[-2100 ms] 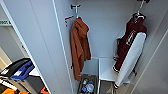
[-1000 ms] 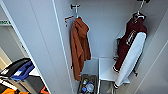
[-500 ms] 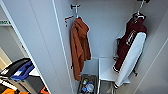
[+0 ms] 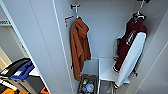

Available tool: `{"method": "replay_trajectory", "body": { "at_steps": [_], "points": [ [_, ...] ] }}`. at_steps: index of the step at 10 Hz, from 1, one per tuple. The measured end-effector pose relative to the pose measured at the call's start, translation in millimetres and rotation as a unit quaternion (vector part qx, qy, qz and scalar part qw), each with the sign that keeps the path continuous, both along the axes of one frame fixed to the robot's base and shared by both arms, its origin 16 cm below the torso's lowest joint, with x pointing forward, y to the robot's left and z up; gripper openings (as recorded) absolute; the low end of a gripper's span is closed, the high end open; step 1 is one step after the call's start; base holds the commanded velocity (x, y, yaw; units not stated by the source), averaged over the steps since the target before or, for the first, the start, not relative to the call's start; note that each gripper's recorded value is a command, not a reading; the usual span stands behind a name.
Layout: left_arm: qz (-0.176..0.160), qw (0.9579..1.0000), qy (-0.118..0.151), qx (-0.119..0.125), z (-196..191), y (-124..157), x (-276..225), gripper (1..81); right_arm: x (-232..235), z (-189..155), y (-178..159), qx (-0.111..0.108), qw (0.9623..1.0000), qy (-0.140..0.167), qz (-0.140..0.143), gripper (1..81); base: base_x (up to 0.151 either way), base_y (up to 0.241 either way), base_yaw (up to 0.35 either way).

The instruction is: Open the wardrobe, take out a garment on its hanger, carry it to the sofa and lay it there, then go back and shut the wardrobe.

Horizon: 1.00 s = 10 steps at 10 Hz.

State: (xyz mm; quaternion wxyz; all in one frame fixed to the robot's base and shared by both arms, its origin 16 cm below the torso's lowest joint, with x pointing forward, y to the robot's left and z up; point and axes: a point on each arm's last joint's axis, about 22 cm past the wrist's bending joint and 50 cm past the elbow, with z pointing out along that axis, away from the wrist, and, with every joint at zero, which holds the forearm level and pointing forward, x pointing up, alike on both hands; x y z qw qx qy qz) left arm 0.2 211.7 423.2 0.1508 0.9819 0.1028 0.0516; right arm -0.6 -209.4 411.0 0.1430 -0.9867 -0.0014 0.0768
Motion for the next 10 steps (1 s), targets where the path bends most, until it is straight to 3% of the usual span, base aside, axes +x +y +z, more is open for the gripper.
{"method": "replay_trajectory", "body": {
  "at_steps": [1,5,7,8,10],
  "points": [
    [-0.002,1.0000,0.003,-0.004,1,-3,-8,81.1,-7,1,-3,-0.003,0.9999,0.006,-0.014,81.1,0.000,0.000,0.000],
    [-0.008,0.9984,0.000,-0.056,16,-35,-18,81.1,-20,3,15,0.009,0.9998,0.011,-0.015,81.1,0.000,0.000,0.000],
    [-0.009,0.9979,-0.002,-0.065,22,-26,-22,81.1,-18,6,8,0.015,0.9997,0.010,-0.016,81.1,0.000,0.000,0.000],
    [-0.009,0.9981,-0.003,-0.060,23,-15,-23,81.1,-18,9,3,0.024,0.9995,0.010,-0.016,81.1,0.000,0.000,0.000],
    [-0.009,0.9979,-0.003,-0.064,23,-20,-25,81.1,-26,24,24,0.065,0.9976,0.018,-0.017,81.1,0.000,0.000,0.000]
  ]
}}
